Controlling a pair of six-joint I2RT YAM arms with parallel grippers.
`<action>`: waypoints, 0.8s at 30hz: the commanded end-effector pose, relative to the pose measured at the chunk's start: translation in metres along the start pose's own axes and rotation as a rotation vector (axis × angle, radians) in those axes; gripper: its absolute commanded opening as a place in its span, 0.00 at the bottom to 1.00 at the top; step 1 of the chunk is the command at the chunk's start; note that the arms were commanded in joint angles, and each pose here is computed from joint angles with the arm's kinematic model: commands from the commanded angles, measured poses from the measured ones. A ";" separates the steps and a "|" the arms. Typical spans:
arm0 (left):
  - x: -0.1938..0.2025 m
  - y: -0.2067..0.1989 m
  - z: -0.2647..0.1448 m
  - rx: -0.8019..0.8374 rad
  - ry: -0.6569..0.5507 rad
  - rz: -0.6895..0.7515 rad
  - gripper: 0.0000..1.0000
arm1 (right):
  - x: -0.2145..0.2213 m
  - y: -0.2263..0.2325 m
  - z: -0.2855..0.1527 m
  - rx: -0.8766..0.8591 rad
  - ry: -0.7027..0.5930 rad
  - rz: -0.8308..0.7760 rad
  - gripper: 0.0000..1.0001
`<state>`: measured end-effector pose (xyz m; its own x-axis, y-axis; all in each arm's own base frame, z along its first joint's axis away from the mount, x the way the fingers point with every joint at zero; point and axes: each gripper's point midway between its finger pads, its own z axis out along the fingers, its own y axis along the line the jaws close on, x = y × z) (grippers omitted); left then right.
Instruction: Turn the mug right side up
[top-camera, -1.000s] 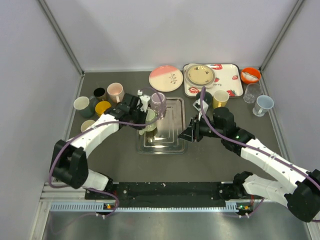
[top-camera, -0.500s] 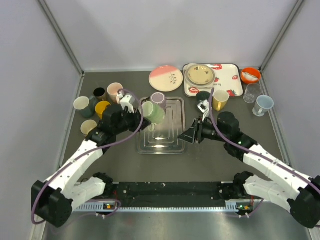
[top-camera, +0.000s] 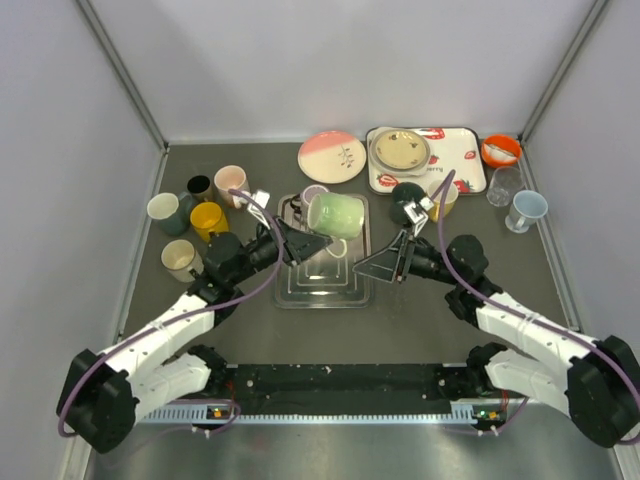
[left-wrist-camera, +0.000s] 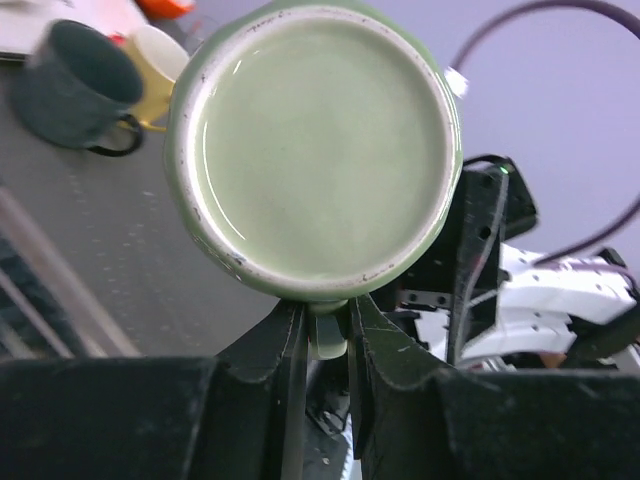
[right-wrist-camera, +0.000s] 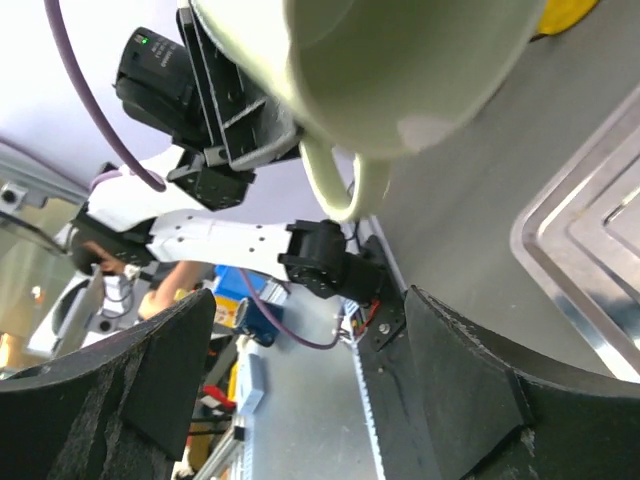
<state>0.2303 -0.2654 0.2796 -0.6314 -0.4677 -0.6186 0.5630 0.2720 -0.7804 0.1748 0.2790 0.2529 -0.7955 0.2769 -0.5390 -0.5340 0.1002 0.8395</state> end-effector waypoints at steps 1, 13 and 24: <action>-0.017 -0.077 0.005 0.285 -0.062 0.069 0.00 | -0.016 0.040 0.003 -0.193 -0.022 -0.040 0.76; 0.004 -0.092 0.020 0.335 -0.015 0.040 0.00 | -0.030 0.046 0.014 -0.229 -0.037 -0.059 0.66; 0.032 -0.102 0.028 0.360 0.063 0.001 0.00 | -0.050 0.061 0.012 -0.321 -0.163 -0.030 0.35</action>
<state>0.1990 -0.3182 0.3064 -0.6602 -0.4463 -0.6041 0.6356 0.0966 -0.7659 0.1906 0.2873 0.2829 -0.8127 0.3397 -0.4733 -0.5241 -0.0713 0.8487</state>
